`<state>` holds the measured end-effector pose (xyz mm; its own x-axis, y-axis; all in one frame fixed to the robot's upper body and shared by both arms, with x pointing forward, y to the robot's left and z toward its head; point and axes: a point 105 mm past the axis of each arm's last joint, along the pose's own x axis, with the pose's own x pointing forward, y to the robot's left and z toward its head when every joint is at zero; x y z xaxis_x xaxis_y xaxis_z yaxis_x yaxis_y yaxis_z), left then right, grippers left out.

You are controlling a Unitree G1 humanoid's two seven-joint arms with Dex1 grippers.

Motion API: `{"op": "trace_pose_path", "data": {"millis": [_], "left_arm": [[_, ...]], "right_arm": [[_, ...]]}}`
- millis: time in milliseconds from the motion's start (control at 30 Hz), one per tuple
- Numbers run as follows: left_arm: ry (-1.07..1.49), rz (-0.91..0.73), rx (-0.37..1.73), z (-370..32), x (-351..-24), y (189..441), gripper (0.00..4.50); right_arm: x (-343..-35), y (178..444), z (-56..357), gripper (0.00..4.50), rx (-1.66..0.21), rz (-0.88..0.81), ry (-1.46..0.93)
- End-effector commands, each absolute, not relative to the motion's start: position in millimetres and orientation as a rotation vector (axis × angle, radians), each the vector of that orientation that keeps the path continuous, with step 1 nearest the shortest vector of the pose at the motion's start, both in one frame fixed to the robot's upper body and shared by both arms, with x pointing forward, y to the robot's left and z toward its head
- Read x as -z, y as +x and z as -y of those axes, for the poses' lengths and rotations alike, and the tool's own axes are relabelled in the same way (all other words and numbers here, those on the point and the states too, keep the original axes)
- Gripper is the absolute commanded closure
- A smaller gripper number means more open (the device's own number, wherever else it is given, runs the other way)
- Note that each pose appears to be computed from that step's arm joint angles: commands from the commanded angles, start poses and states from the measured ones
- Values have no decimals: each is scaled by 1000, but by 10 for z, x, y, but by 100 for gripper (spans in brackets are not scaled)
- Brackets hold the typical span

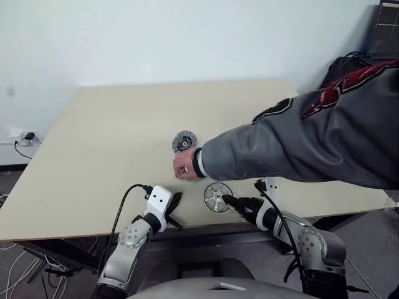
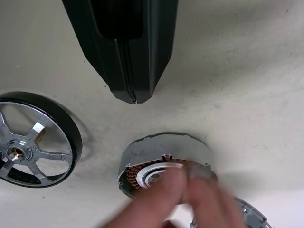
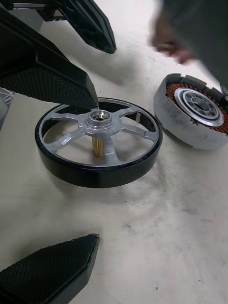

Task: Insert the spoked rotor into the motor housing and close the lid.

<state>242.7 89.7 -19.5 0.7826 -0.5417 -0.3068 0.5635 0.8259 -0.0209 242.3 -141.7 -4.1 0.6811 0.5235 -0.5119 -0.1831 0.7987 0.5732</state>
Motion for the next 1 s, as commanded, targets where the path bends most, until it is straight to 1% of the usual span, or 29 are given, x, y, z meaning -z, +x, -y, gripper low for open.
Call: {"op": "trace_pose_path", "data": {"millis": [33,433,633,767,900,1000], "left_arm": [[76,-246,607,-876,31,2497,450],[73,-245,609,-870,37,2502,450],[71,-245,612,-862,47,2502,450],[70,-247,611,-864,59,2499,450],[71,-248,610,-869,69,2501,450],[72,-248,606,-879,75,2509,450]], "right_arm": [[-57,2494,1396,3,-441,-676,505],[-72,2503,1435,3,-435,-666,493],[-104,2545,1511,3,-405,-630,456],[-238,2646,1588,3,-378,-537,400],[-392,2723,1567,3,-400,-464,324],[-566,2796,1475,3,-452,-380,209]]}}
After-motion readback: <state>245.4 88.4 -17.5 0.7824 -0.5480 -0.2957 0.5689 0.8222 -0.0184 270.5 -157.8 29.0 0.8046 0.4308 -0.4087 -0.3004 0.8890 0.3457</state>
